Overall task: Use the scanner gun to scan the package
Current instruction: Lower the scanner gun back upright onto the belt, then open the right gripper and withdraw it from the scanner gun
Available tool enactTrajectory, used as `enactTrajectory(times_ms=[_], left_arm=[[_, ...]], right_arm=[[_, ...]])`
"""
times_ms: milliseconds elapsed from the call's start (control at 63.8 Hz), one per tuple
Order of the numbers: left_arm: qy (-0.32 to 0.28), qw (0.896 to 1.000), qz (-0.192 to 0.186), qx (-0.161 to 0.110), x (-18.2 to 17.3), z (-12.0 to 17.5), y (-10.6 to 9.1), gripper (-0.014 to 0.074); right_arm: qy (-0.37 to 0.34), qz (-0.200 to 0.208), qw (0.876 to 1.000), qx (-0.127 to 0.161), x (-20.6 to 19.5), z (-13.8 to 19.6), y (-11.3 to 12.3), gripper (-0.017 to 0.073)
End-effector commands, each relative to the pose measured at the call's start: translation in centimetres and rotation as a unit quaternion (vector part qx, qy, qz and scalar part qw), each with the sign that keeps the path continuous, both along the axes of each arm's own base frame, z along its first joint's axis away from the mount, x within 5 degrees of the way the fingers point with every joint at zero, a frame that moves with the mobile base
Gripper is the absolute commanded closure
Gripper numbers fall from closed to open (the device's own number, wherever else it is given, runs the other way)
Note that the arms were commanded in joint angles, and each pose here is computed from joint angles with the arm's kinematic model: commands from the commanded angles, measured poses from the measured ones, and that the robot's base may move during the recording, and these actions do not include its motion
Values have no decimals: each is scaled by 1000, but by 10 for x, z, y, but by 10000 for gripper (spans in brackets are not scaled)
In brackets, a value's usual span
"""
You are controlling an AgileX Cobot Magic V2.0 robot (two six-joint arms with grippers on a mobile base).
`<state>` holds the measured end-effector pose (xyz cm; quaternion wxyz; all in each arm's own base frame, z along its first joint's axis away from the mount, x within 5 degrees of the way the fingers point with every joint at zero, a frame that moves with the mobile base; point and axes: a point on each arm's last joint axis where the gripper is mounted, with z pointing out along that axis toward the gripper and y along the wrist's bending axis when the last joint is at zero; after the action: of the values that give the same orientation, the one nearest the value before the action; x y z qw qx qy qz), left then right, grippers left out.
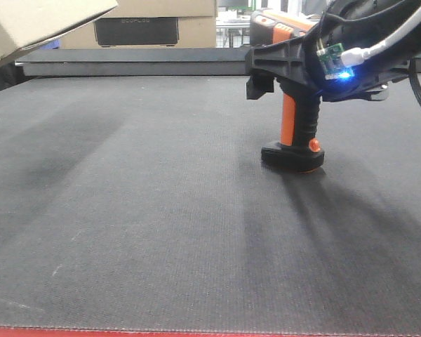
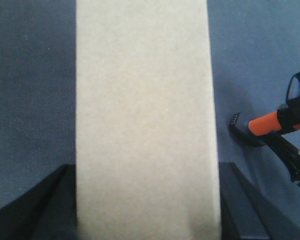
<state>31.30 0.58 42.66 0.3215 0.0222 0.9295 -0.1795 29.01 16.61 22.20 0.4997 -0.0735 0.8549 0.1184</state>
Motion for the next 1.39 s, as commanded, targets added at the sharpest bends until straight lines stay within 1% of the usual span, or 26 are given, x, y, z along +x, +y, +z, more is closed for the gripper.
enactTrajectory(times_ms=[0,141,298,423,501,595,642,721,846,940,1097,1159,1222,1285,1300,1379], left_arm=[[-14,1000,0,-12,-3,6,-3,705],[-16,1000,-3,-21,-3,6,-5,705],[-16,1000,-4,-26,-3,7,-6,705],[-16,1000,-4,-26,-3,7,-6,705],[-16,1000,-4,-26,-3,7,-6,705],[-17,999,-5,-28,-3,7,-6,705],[-17,999,-5,-29,-3,7,-6,705],[-17,999,-5,-29,-3,7,-6,705],[-17,999,-5,-29,-3,7,-6,705],[-17,999,-5,-29,-3,7,-6,705],[-17,999,-5,-29,-3,7,-6,705],[-17,999,-5,-29,-3,7,-6,705],[-17,999,-5,-29,-3,7,-6,705],[-18,999,-5,-29,-3,8,-6,705],[-18,999,-5,-29,-3,8,-6,705],[-18,999,-5,-29,-3,8,-6,705]], right_arm=[[-15,-3,1000,-11,0,5,-4,0],[-25,4,999,-26,-1,8,-5,0],[-30,-1,999,-45,-2,11,-8,0],[-28,-8,998,-51,-4,15,-11,0],[-29,-12,999,-44,-5,19,-13,0],[-31,-8,999,-38,-10,23,-14,0],[-26,-17,999,-30,-15,24,-19,0],[-25,-30,999,-32,-23,21,-26,0],[-21,-29,999,-33,-34,19,-33,0],[-26,-16,999,-19,-42,27,-35,0],[-58,-9,998,8,-54,51,-41,4],[-75,-9,997,20,-59,62,-44,39],[-95,-10,995,32,-66,74,-49,126],[-116,-6,993,32,-72,84,-53,242],[-121,-4,992,31,-74,87,-54,293],[-149,3,989,24,-82,99,-59,463]])
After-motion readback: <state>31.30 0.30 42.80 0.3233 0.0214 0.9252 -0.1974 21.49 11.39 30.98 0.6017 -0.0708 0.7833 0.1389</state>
